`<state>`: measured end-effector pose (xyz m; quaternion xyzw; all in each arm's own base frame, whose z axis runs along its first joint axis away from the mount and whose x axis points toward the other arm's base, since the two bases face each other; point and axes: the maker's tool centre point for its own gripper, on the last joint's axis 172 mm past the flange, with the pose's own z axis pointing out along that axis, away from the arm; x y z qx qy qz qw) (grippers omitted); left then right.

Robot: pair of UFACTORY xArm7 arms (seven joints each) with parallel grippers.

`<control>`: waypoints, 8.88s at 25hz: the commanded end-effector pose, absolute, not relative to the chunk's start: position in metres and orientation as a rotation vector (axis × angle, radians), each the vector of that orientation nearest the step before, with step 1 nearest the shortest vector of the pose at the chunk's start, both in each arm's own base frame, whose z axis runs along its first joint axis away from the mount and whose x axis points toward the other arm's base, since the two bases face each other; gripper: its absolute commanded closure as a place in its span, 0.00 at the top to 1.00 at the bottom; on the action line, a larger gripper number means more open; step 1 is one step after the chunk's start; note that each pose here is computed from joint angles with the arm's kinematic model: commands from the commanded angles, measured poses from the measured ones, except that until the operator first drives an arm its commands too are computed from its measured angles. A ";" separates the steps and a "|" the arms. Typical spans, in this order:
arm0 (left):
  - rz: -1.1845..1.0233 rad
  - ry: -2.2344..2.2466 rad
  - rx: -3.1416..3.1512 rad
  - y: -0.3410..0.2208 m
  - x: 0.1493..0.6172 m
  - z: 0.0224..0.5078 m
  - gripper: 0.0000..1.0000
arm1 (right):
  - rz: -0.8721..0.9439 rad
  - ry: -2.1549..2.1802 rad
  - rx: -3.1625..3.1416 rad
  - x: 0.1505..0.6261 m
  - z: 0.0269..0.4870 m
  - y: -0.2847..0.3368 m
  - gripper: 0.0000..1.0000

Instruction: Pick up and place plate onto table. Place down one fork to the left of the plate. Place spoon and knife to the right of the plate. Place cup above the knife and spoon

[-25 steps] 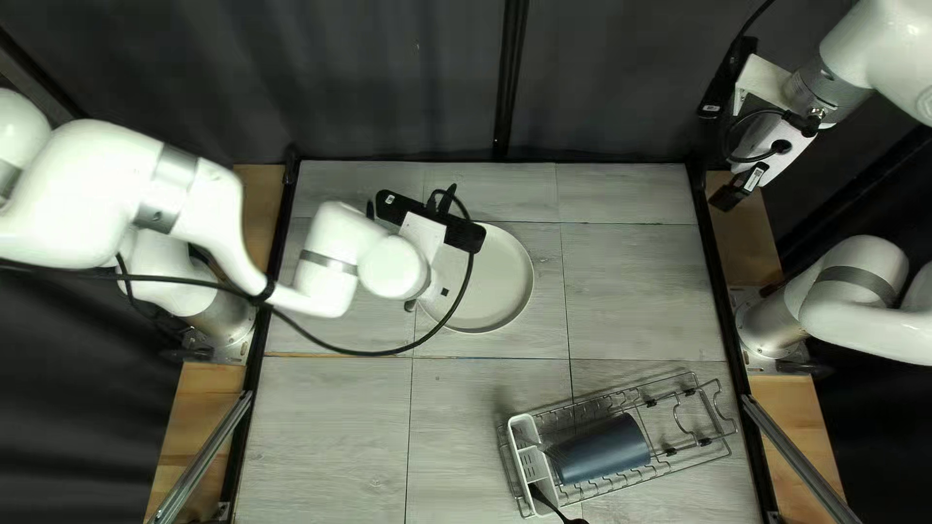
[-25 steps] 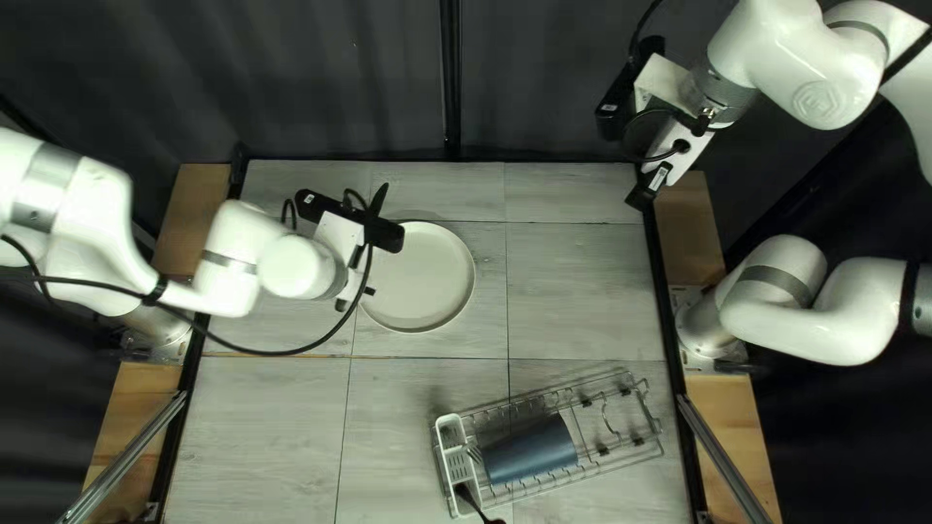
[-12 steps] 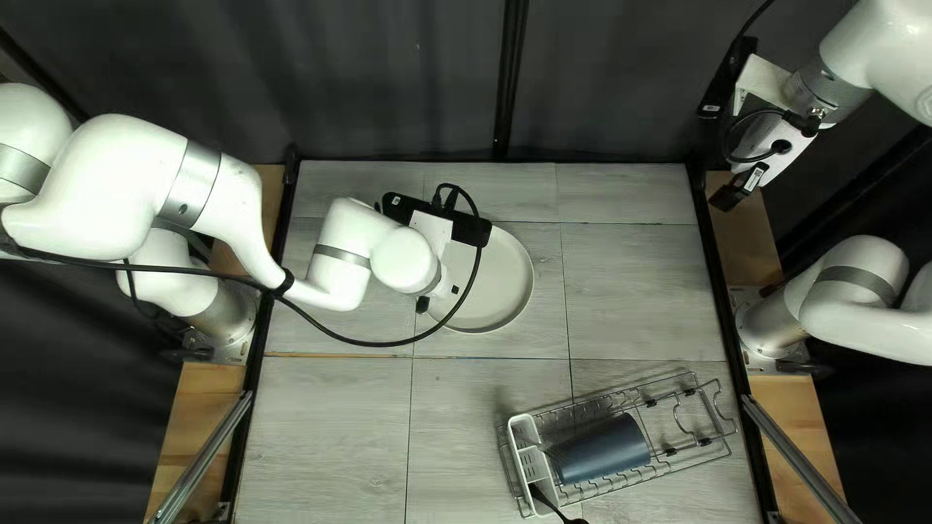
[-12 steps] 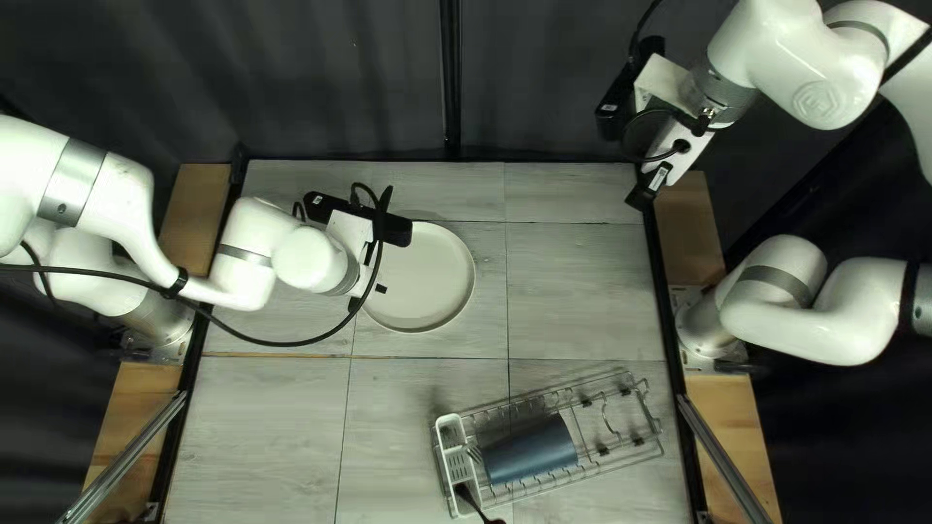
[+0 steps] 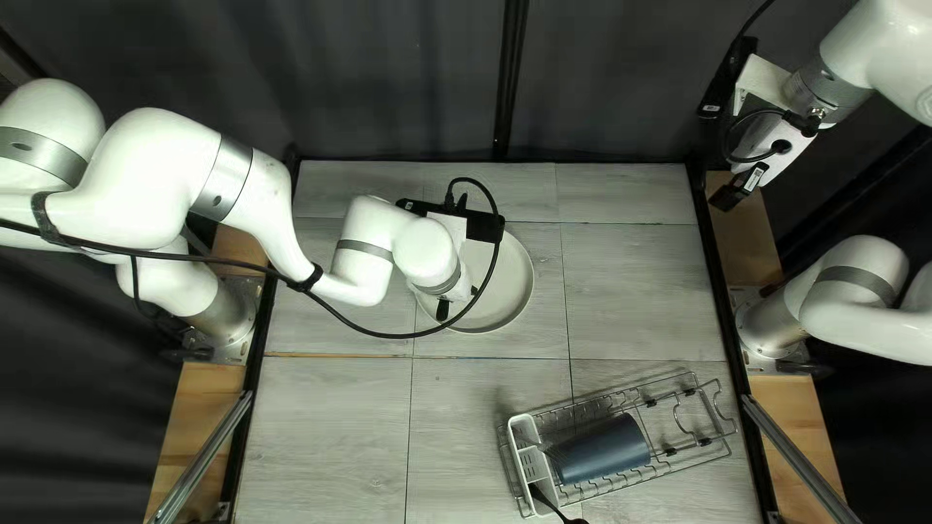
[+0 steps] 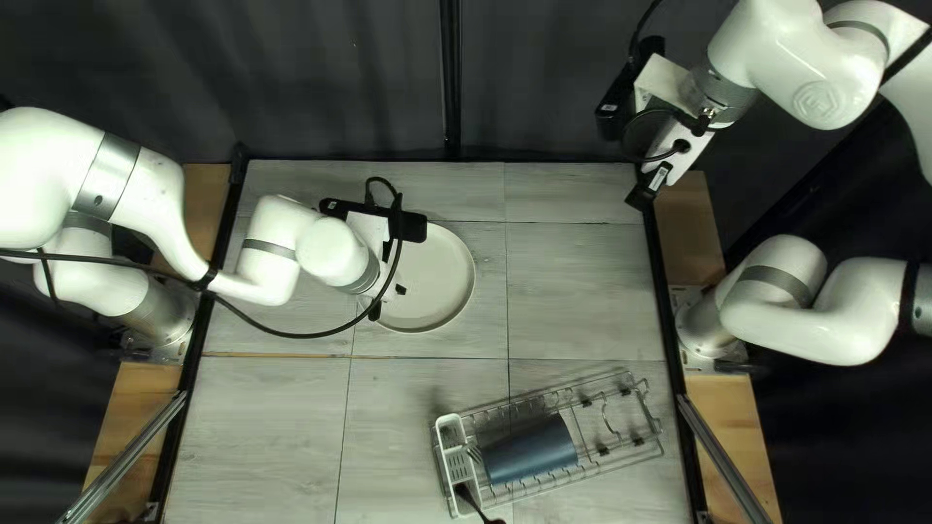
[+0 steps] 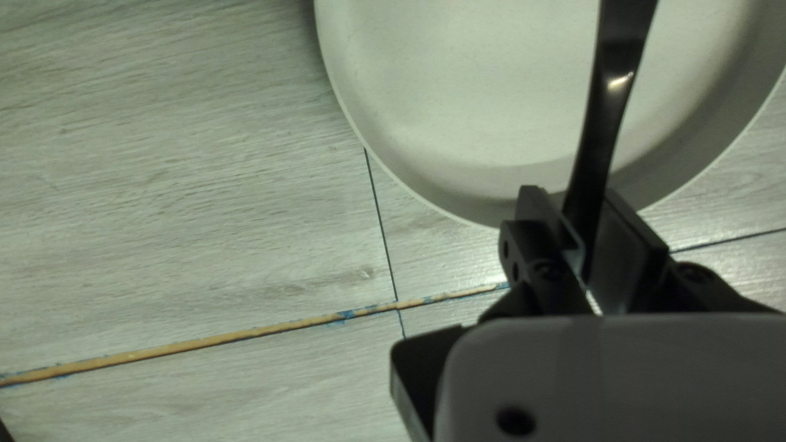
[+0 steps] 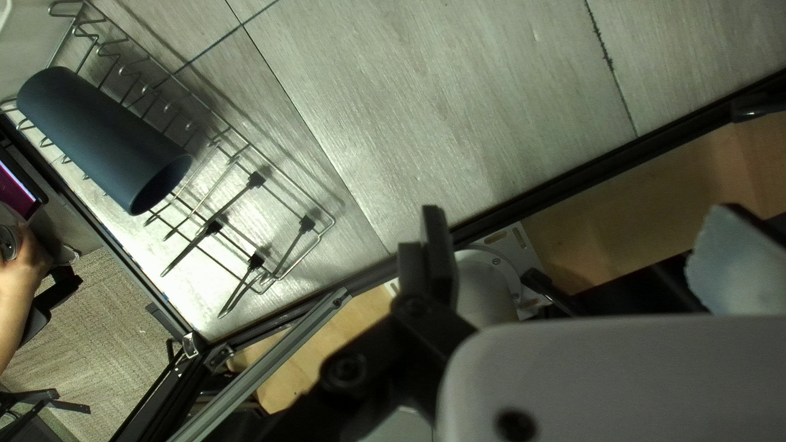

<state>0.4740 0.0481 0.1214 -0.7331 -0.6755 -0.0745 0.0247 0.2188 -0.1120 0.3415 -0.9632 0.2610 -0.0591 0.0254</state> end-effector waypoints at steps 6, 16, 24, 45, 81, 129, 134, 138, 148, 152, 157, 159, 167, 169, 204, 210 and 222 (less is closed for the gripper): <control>-0.253 -2.234 -2.210 0.076 0.550 0.097 0.00 | -0.183 0.807 -2.978 0.219 0.341 -0.112 1.00; -0.260 -2.250 -2.242 0.065 0.609 0.080 0.00 | -0.183 0.807 -2.978 0.219 0.341 -0.112 1.00; -0.211 -2.252 -2.288 0.054 0.635 0.056 0.00 | -0.183 0.807 -2.978 0.219 0.341 -0.112 1.00; -0.113 -2.339 -2.265 0.078 0.659 0.018 0.00 | -0.183 0.807 -2.978 0.219 0.341 -0.112 1.00; -0.212 -2.112 -2.372 0.062 0.539 0.153 1.00 | -0.183 0.807 -2.978 0.219 0.341 -0.112 1.00; -0.264 -0.922 -3.055 -0.013 0.278 0.274 1.00 | -0.156 0.805 -3.001 0.261 0.331 -0.056 1.00; -0.264 -0.922 -3.055 -0.013 0.278 0.274 1.00 | -0.158 0.827 -3.027 0.296 0.313 0.017 1.00; -0.264 -0.922 -3.055 -0.013 0.278 0.274 1.00 | -0.174 0.653 -3.099 0.339 0.280 0.085 1.00; -0.264 -0.922 -3.055 -0.013 0.278 0.274 1.00 | -0.160 0.578 -3.144 0.344 0.271 0.095 1.00; -0.264 -0.922 -3.055 -0.013 0.278 0.274 1.00 | -0.175 0.351 -3.234 0.363 0.253 0.129 1.00; -0.264 -0.922 -3.055 -0.013 0.278 0.274 1.00 | -0.203 0.053 -3.347 0.379 0.228 0.149 1.00; -0.264 -0.922 -3.055 -0.013 0.278 0.274 1.00 | -0.233 -0.049 -3.359 0.385 0.222 0.160 1.00; -0.264 -0.922 -3.055 -0.013 0.278 0.274 1.00 | -0.343 -0.311 -3.349 0.398 0.213 0.174 1.00; -0.264 -0.922 -3.055 -0.013 0.278 0.274 1.00 | -0.343 -0.311 -3.349 0.398 0.213 0.174 1.00; -0.264 -0.922 -3.055 -0.013 0.278 0.274 1.00 | -0.488 -0.720 -3.416 0.461 0.163 0.247 1.00; -0.264 -0.922 -3.055 -0.013 0.278 0.274 1.00 | -0.495 -0.751 -3.411 0.464 0.153 0.247 1.00; -0.264 -0.922 -3.055 -0.013 0.278 0.274 1.00 | -0.510 -0.741 -3.423 0.465 0.158 0.243 0.00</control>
